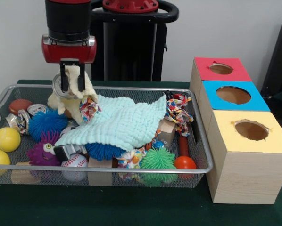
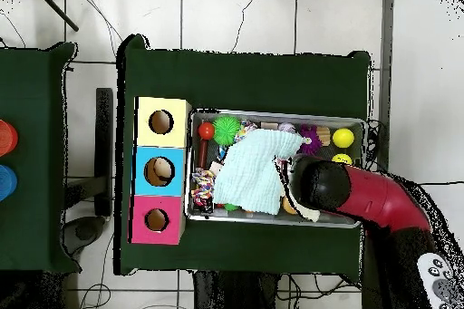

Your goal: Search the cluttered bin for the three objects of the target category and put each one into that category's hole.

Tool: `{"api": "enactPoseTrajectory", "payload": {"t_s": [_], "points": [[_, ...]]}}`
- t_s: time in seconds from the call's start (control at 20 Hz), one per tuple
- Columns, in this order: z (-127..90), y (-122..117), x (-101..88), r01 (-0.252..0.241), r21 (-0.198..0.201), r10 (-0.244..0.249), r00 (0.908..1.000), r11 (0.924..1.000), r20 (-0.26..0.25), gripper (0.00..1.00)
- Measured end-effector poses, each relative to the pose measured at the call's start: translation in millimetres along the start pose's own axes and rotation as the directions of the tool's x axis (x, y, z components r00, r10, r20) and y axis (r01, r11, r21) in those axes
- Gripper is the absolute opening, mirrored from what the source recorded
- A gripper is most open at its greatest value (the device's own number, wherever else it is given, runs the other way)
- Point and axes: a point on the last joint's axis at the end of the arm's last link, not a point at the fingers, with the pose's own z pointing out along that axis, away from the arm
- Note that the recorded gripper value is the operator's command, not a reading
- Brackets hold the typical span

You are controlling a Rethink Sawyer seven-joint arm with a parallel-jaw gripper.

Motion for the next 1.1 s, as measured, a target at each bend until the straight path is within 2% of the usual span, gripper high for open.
{"api": "enactPoseTrajectory", "payload": {"t_s": [0.85,1.1], "points": [[-17,-3,-2.2,-0.051,0.016,0.051,0.9986,0.9986,0.012,0.00],[-19,1,-0.6,-0.052,0.031,0.051,0.9987,0.9982,0.004,0.00]]}}
